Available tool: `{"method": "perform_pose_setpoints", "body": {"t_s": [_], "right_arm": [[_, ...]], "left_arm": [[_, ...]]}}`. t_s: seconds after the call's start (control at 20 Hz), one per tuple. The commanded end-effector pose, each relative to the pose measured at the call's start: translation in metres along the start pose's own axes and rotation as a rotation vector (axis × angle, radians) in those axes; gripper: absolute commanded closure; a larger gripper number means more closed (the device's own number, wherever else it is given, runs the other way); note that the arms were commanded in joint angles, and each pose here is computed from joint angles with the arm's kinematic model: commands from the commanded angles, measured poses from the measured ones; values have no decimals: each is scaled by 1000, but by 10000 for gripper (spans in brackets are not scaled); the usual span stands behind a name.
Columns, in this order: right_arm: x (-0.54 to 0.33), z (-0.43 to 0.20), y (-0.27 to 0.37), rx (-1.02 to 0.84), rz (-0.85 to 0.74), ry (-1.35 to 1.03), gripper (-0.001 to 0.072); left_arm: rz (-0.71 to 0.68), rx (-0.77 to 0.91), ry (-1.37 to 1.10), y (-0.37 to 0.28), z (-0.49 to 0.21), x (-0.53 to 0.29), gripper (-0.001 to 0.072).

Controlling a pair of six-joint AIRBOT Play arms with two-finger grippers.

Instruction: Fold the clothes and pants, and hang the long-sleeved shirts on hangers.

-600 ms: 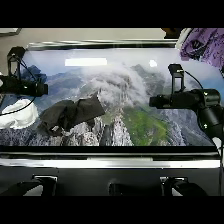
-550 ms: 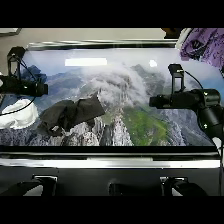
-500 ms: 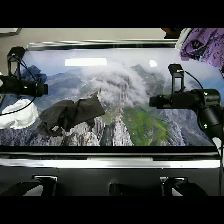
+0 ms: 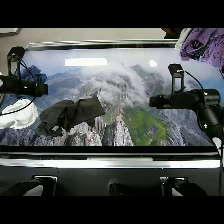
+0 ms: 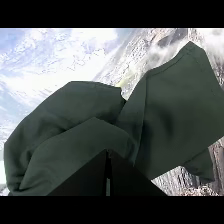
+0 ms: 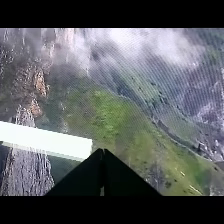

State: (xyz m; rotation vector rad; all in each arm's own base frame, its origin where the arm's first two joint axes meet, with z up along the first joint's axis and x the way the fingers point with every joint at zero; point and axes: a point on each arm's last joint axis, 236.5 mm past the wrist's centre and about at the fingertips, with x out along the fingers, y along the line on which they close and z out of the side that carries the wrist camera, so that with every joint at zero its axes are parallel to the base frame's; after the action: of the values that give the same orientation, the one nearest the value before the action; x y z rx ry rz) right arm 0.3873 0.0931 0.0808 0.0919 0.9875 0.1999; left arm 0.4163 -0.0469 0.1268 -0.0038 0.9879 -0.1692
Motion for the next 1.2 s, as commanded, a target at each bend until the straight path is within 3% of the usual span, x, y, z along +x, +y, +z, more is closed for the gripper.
{"method": "perform_pose_setpoints", "body": {"t_s": [0.0,0.95,1.0,1.05,1.1,1.15], "right_arm": [[-1,1,0,0,1,-2,672],[-1,19,1,0,5,-79,672],[-1,18,1,0,5,-77,672],[-1,18,1,0,5,-76,672],[-1,18,1,1,5,-74,672],[-1,16,1,0,5,-69,672]], "left_arm": [[0,1,1,0,0,0,686],[0,-27,19,1,-3,11,683],[1,-49,31,2,-5,14,561],[11,-77,56,4,-11,19,40],[36,-99,96,11,-20,28,-13],[55,-94,140,17,-30,39,-13]]}}
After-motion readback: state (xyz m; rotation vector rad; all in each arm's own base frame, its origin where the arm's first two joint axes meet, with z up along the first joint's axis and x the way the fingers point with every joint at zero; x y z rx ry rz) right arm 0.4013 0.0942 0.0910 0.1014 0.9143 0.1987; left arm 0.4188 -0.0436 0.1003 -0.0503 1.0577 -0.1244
